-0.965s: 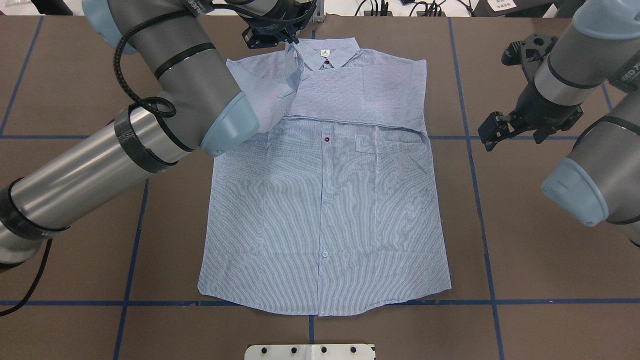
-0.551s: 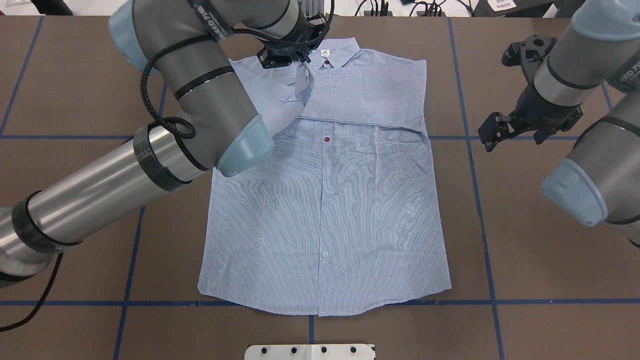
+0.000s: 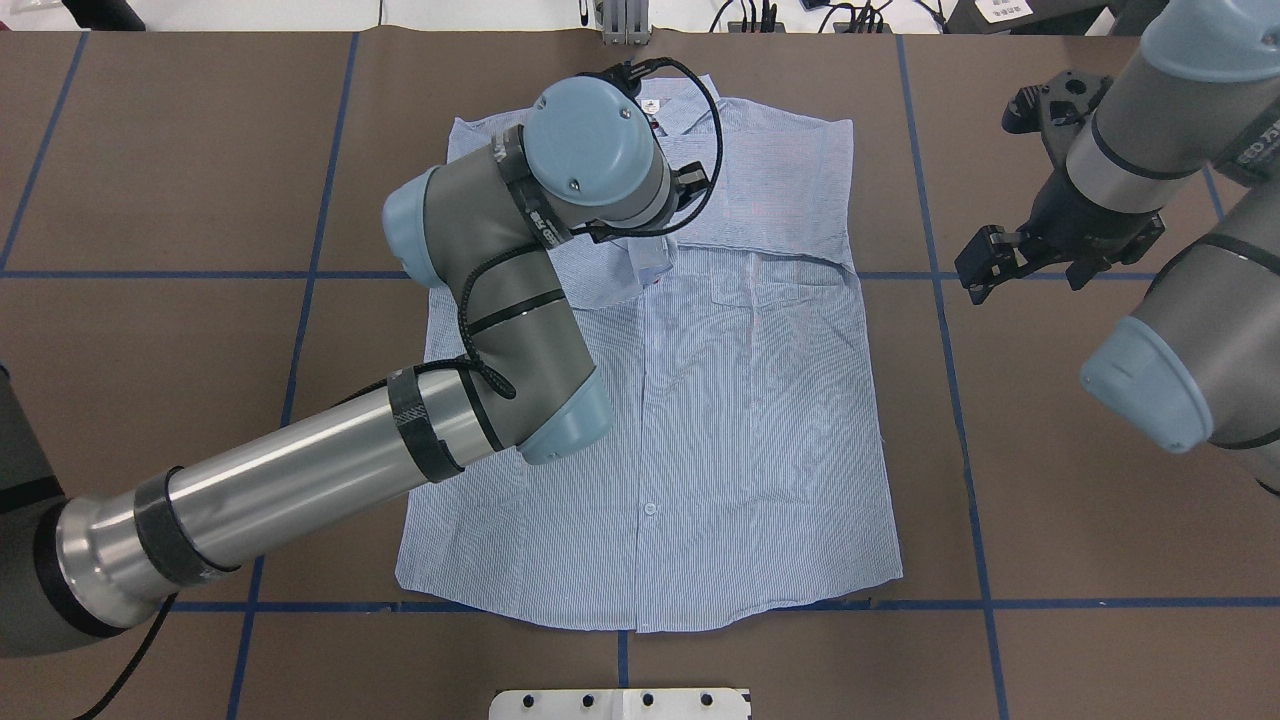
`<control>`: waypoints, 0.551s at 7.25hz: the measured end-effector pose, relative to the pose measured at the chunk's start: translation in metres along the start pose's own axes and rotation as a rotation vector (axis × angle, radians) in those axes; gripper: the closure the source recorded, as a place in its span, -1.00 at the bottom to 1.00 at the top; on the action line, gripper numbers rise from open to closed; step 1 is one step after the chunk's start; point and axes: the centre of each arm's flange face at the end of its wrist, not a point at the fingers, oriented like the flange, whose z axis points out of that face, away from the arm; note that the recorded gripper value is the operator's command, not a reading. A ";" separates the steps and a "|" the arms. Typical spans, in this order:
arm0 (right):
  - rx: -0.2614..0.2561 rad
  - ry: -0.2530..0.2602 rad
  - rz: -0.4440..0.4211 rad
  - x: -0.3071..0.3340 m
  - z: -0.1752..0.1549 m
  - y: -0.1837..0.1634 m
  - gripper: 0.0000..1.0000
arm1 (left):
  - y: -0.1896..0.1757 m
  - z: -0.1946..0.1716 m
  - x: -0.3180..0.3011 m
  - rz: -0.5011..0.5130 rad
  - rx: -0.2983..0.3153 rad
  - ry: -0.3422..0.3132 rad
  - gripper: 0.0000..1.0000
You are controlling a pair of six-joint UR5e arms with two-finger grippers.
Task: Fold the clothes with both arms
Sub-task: 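Lay the sleeve across the shirt front with the left gripper and release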
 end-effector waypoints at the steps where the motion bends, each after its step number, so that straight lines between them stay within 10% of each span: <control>1: 0.000 0.000 0.001 0.000 0.000 0.000 -1.00 | 0.016 0.017 0.000 0.014 -0.003 0.020 1.00; 4: -0.001 -0.002 0.001 -0.001 0.000 -0.001 -0.99 | 0.056 0.040 0.003 0.086 -0.030 0.111 1.00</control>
